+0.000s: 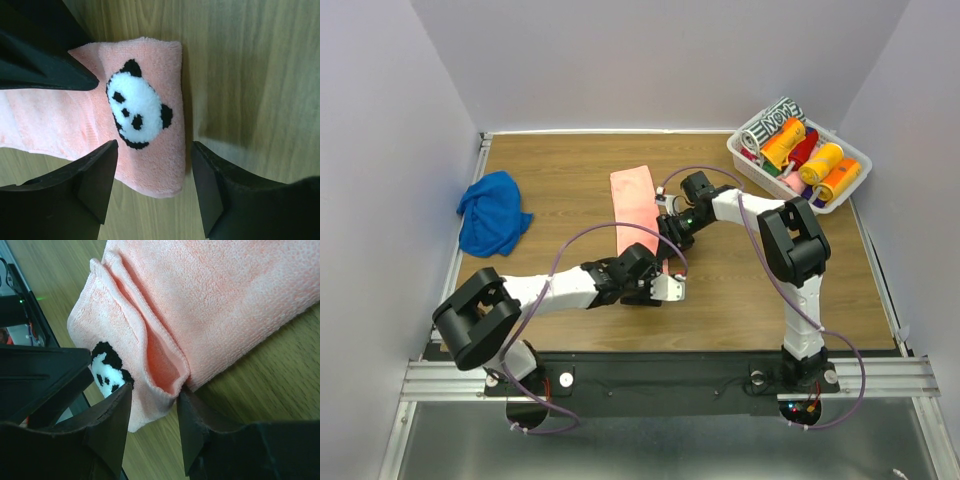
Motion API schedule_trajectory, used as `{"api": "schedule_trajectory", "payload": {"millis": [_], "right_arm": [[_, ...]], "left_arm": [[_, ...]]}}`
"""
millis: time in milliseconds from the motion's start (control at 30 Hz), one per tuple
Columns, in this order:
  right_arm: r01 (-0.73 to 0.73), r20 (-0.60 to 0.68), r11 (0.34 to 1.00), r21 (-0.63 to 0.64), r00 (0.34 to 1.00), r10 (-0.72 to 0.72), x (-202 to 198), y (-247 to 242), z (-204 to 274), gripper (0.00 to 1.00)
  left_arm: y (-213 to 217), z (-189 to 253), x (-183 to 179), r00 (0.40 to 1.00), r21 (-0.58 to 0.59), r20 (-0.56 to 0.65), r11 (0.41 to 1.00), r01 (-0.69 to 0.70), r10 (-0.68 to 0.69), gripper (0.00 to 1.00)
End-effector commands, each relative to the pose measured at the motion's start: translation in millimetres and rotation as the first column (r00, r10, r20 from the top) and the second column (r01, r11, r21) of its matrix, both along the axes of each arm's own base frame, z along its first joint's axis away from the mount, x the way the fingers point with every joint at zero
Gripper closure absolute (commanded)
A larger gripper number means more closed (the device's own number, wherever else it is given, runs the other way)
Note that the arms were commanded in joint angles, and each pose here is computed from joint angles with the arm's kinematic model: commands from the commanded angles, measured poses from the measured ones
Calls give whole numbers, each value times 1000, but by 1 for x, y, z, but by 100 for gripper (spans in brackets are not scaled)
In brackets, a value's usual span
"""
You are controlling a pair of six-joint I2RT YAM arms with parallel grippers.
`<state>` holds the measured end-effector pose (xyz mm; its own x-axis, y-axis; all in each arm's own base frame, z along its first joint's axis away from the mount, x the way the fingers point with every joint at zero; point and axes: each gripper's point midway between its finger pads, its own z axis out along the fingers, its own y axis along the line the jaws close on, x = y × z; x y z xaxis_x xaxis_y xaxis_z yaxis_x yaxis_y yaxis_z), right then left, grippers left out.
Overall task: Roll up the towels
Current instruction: Roll the towel
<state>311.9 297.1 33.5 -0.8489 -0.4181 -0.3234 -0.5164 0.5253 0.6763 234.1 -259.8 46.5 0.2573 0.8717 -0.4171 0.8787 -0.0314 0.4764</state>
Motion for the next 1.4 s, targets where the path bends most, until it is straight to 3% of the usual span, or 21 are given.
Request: {"api": "schedule_trajectory", "payload": {"millis": [0,233,333,400,433,500,567,767,867,967,1100,1133,1300,1367], "right_arm": [[10,62,999,-35,998,-8,15,1,-10,52],[10,48,1000,-29,999,-8,14,3,-11,51],[9,50,1000,-28,999,-7,15,3,-11,51],[14,61,1000,-26,998,-12,17,3,-7,46],[20,83,999,-27,996,-18,21,4,-1,37],[45,120,998,-41,992,-39,30,0,6,28],[88,168,996,-29,982,-82,47,-8,25,0],[269,296,956,114,910,-291,110,-65,116,0],[248,442,961,120,854,-275,115,-91,144,0],[238,643,968,76,730,-230,99,-115,190,0],[219,704,975,43,686,-185,66,-131,200,0],[206,747,977,50,642,-173,51,-136,218,0],[214,763,977,21,628,-153,12,-149,216,0],[107,771,994,-19,635,-54,-8,-146,210,0]], "left_arm": [[-9,4,17,996,-3,86,1000,-8,8,29],[-9,-10,18,996,28,84,1000,1,-3,32],[-10,-16,16,998,38,70,999,10,-12,42],[-8,-19,11,999,52,38,999,14,-16,57],[-7,-21,4,1000,59,-2,998,25,-25,65],[-6,-24,-7,997,63,-62,997,50,-46,70],[-4,-29,-22,988,63,-142,996,68,-59,74],[-14,-31,-48,940,39,-331,994,104,-85,79],[-17,-30,-52,901,21,-425,994,107,-88,79],[-18,-30,-50,854,6,-516,996,85,-69,79],[-15,-38,-44,783,3,-622,999,38,-28,79],[-15,-39,-43,765,4,-644,999,34,-23,79],[-10,-40,-39,651,-28,-759,1000,8,-26,77],[-9,-43,-38,607,-35,-794,999,-2,-27,74]]}}
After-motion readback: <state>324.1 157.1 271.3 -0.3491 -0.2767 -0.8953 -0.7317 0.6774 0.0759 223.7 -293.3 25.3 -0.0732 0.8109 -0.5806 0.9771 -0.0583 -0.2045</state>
